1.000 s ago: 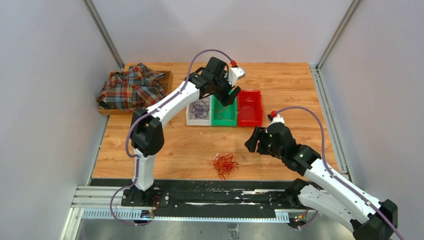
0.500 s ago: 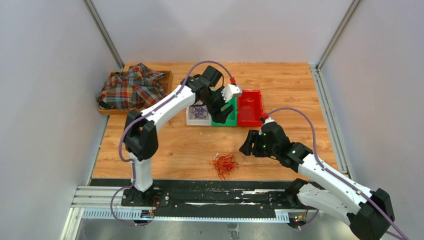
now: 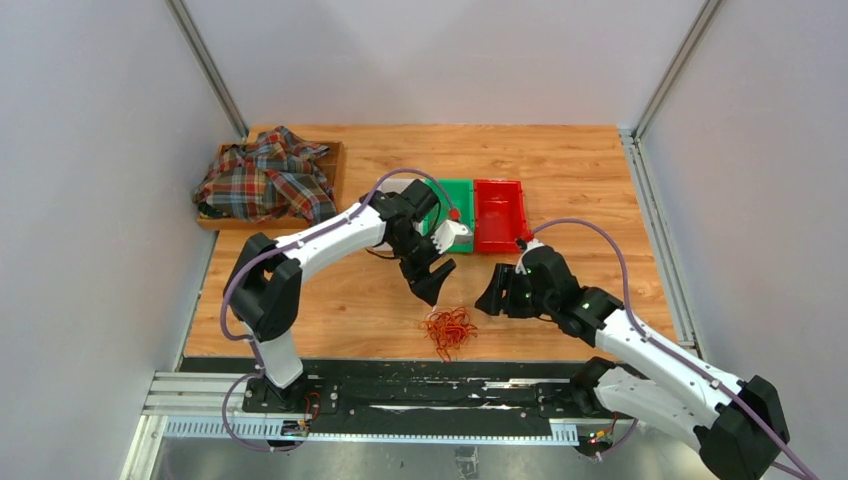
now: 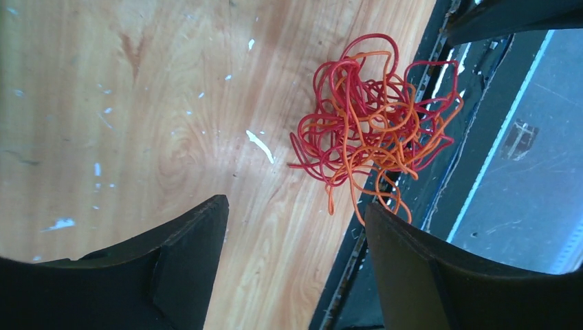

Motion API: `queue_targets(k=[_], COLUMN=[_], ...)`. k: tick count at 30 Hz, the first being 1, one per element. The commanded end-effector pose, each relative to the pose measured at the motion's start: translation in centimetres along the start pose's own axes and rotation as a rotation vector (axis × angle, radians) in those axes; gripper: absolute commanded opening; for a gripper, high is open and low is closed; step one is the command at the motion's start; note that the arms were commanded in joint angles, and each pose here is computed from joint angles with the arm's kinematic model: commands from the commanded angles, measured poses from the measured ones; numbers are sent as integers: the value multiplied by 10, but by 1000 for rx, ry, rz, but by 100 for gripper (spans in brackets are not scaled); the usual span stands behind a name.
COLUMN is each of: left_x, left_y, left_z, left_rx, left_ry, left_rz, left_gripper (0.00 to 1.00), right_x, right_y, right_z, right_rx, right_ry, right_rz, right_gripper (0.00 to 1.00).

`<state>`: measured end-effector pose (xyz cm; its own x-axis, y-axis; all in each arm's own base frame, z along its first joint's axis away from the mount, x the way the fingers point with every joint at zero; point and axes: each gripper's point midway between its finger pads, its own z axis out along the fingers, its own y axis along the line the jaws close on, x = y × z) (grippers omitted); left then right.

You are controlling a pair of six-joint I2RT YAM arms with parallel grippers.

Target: Untangle the cables

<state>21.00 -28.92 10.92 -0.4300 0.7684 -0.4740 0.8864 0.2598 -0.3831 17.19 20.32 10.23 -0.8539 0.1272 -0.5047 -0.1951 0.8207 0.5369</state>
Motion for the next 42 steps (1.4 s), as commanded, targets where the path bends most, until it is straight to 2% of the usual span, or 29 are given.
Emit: queue_targets(k=[1,9,12,14,20,22,28,35,42], left_x=[-5,13,23,24,-10,-29,-53,-59,-85], left_y=[1,-19,-22,-20,-16,-19,-40,-57,-65], left_z=[16,39,48,50,21,-1,-37,-56,-80], left_rx=[-9,103,105,91,19,-14,-2,28,9], left_ry=[-13,17,43,44,-33,-69,-134,-159,-218], left_rz=[-131,-217,-219,-213,-110,-46,41,79,114], left_gripper=[77,75,68,59,7,1,1,1,1], right_x=[-10,-28,-33,-36,-51,-57,-82,-85,-75], right_y=[-13,-24,-22,-19,11,25,58,84,101], right_z=[-6,-17,-18,-18,-17,-19,-32,-36,-28], right_rx=[61,139,134,124,-39,-117,-276,-382,-417], right_ry=[-60,-152,-168,-180,-265,-306,-477,-539,-535], right_rz=[-15,-53,-54,-56,-107,-161,-329,-474,-563], right_gripper=[57,58,58,58,59,60,67,68,68])
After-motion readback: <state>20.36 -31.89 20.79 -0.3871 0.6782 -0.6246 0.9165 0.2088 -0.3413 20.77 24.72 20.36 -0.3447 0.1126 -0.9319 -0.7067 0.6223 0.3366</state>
